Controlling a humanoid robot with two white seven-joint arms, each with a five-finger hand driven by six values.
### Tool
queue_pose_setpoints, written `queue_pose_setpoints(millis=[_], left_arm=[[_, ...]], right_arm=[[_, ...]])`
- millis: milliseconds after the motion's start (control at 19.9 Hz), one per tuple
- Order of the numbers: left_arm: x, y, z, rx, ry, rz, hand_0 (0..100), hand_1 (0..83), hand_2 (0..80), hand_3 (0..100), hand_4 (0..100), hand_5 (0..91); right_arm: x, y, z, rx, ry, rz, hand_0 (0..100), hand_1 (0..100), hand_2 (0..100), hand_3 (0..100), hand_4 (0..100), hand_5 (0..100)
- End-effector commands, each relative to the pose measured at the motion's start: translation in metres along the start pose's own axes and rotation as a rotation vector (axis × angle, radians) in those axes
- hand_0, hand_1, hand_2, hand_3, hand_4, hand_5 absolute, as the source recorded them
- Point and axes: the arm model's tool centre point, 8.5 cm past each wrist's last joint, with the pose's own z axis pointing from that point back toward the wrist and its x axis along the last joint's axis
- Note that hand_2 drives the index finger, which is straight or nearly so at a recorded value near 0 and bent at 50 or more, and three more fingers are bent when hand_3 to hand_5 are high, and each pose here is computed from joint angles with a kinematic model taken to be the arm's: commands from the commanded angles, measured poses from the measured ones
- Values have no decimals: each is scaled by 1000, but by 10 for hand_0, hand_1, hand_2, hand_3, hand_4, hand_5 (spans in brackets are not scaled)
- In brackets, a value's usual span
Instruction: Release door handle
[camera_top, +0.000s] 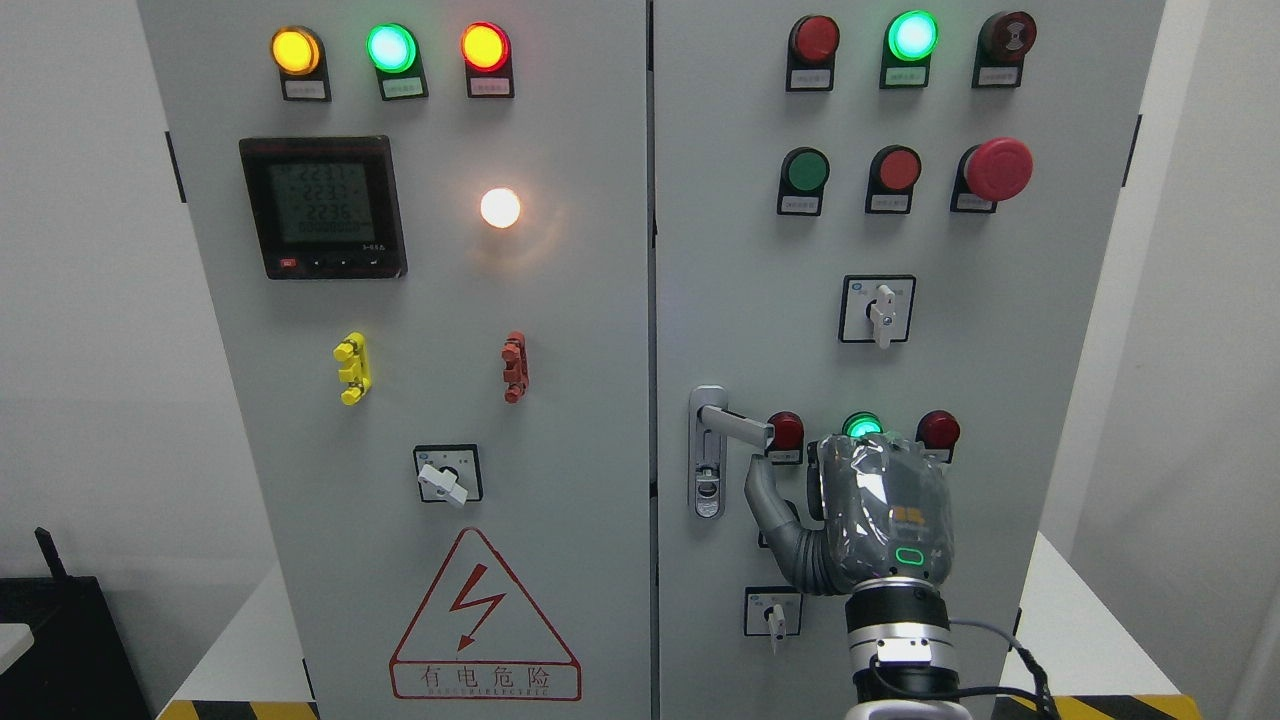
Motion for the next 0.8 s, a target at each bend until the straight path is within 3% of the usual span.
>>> queue_pose_setpoints(millis=[0, 50, 100, 150, 201, 251, 301, 401, 752], left_arm=[[16, -2, 0, -3, -24, 15, 120, 389, 0, 0, 0, 0], [17, -2, 0, -3, -26, 14, 120, 389, 0, 0, 0, 0], [17, -1, 0, -2, -26, 14, 120, 389, 0, 0, 0, 0], [17, -2, 0, -3, -26, 14, 120, 389, 0, 0, 0, 0], [17, -2, 0, -3, -26, 14, 120, 389, 0, 0, 0, 0], [17, -1, 0, -2, -26, 14, 120, 389, 0, 0, 0, 0], [17, -2, 0, -3, -26, 14, 120, 389, 0, 0, 0, 0], [16, -2, 0, -3, -24, 15, 120, 389, 0, 0, 0, 0], [16, -2, 0, -3, -24, 15, 120, 389, 0, 0, 0, 0]], right_arm=[[-15, -18, 38, -107, -52, 17, 530, 147, 801, 1000, 823, 839], [-26, -22, 39, -128, -45, 37, 530, 149, 758, 989, 817, 816], [-31, -25, 39, -137, -47, 46, 527, 154, 530, 781, 677, 602], [-34, -28, 38, -142, -52, 52, 519, 163, 379, 610, 496, 422], [-39, -31, 37, -150, -48, 53, 517, 163, 305, 506, 401, 323], [-43, -32, 37, -153, -57, 45, 517, 158, 153, 283, 192, 125], [-47, -34, 36, -154, -73, 32, 511, 138, 58, 153, 71, 0], [-60, -37, 35, -153, -121, 16, 485, 96, 0, 0, 0, 0], [-100, -47, 31, -126, -194, -20, 420, 41, 0, 0, 0, 0]])
